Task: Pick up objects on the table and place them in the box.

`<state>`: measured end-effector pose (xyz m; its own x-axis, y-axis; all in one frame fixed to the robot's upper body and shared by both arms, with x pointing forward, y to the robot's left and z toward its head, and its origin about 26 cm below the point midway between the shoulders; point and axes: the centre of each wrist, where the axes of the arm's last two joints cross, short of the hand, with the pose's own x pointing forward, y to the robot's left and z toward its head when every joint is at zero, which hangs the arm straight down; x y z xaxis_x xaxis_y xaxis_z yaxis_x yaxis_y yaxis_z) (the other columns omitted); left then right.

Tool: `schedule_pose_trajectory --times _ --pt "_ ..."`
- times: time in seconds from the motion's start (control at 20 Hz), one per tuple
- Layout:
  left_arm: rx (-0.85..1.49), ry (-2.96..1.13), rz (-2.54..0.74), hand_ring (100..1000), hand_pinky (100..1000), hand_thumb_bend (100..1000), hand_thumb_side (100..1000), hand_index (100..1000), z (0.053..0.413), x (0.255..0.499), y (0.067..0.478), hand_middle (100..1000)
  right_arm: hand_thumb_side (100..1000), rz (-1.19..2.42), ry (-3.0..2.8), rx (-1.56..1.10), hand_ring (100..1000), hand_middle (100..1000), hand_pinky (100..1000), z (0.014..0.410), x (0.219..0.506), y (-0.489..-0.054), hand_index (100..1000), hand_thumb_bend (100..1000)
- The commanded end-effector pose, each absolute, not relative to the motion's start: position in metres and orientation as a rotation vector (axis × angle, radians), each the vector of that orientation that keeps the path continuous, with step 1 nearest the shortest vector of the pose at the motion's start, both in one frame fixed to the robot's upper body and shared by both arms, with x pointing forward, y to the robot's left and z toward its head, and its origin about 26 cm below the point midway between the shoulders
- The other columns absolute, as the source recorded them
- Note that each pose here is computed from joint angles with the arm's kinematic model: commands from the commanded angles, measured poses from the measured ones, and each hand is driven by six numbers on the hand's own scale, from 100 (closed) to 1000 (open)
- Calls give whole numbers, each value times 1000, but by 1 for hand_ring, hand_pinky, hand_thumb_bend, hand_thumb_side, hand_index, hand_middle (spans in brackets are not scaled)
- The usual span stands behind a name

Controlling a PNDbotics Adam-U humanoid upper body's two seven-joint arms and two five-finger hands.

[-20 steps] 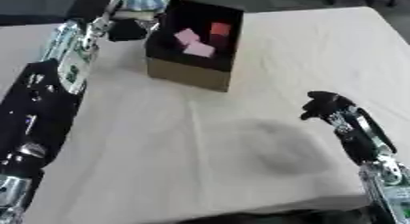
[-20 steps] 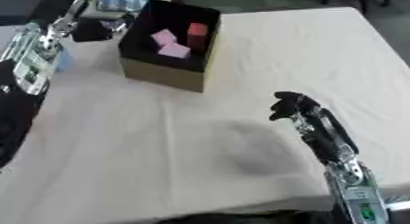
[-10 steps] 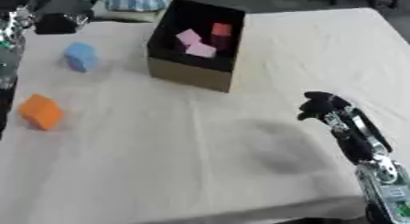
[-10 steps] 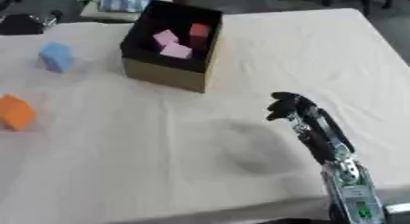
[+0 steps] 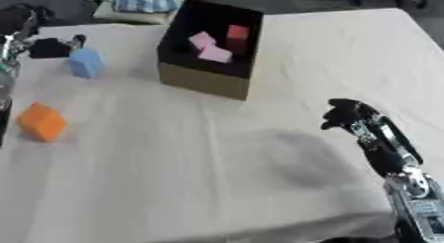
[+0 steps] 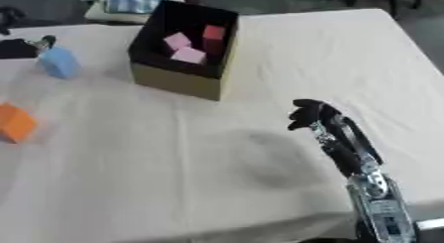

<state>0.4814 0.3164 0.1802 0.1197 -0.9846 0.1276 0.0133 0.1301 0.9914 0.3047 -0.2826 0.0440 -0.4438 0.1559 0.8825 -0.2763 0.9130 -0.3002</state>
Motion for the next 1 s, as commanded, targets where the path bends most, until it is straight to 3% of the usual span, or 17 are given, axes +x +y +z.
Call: schedule_pose_trajectory --times 0.05,1.0 --pt "1162 -1123 -1030 699 785 440 679 892 177 485 320 741 718 504 -1992 76 590 603 701 51 307 -285 804 100" --pt "1217 -1104 -915 652 762 375 646 876 141 484 318 691 720 504 -1989 77 590 603 700 50 307 -285 804 100"
